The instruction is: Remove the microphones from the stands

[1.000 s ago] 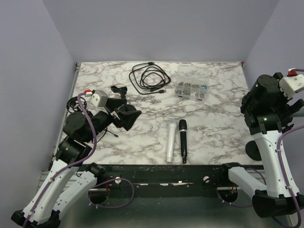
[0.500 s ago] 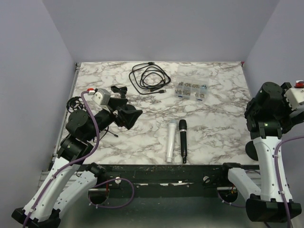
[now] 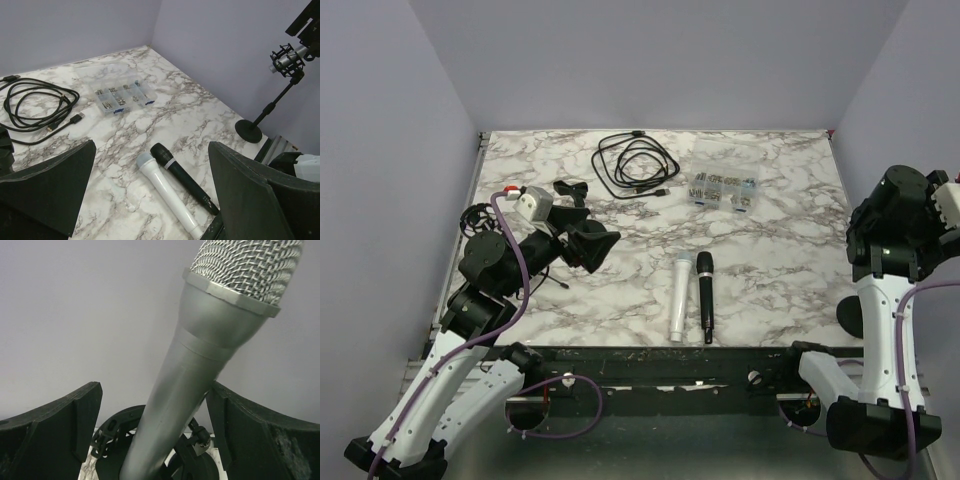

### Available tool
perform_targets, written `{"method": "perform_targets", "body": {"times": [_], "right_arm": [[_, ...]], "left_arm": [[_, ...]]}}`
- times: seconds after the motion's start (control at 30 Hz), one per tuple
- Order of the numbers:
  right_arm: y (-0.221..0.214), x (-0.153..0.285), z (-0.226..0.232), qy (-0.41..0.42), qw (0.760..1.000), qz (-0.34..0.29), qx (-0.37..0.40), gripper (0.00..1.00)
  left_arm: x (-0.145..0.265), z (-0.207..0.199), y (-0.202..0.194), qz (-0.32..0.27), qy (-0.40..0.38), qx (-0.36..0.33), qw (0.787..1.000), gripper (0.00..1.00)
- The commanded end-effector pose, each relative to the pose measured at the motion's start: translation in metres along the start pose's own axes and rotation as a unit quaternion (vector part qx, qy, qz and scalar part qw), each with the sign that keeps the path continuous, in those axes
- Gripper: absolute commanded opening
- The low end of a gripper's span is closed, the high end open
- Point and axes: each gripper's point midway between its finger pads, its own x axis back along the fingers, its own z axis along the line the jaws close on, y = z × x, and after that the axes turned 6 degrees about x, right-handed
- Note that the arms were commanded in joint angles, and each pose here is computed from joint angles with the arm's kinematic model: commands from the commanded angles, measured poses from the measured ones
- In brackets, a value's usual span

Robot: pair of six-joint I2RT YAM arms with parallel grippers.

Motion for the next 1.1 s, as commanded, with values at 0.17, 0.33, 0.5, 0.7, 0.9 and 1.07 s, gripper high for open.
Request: {"method": "perform_targets", "body": {"times": [0.17,0.33,0.5,0.7,0.9,1.07], "right_arm": [[0.011,-0.004,0.0,0.006,0.999,-0.009,-0.049,0.76],[0.022,-0.002,-0.009,0.009,0.998,-0.025,-0.056,0.56],[0.036,0.0,-0.014,0.008,0.998,-0.032,-0.055,0.41],[0.057,0.001,-0.016,0.022,0.997,-0.05,-0.053,0.26],[0.115,0.011,-0.014,0.088,0.988,-0.097,-0.086,0.05],[0.162,0.045,0.023,0.27,0.949,-0.11,-0.121,0.01]], "left_arm": [[-0.004,0.002,-0.006,0.01,-0.001,0.0,1.0,0.99],[-0.007,0.0,-0.009,0.018,-0.008,0.002,1.0,0.99],[-0.01,0.005,-0.013,0.025,-0.001,0.006,1.0,0.99],[-0.012,0.005,-0.015,0.03,-0.002,0.007,1.0,0.98],[-0.012,0.005,-0.015,0.031,-0.002,0.009,0.999,0.99],[-0.014,0.007,-0.017,0.034,0.002,0.01,0.999,0.98]]}}
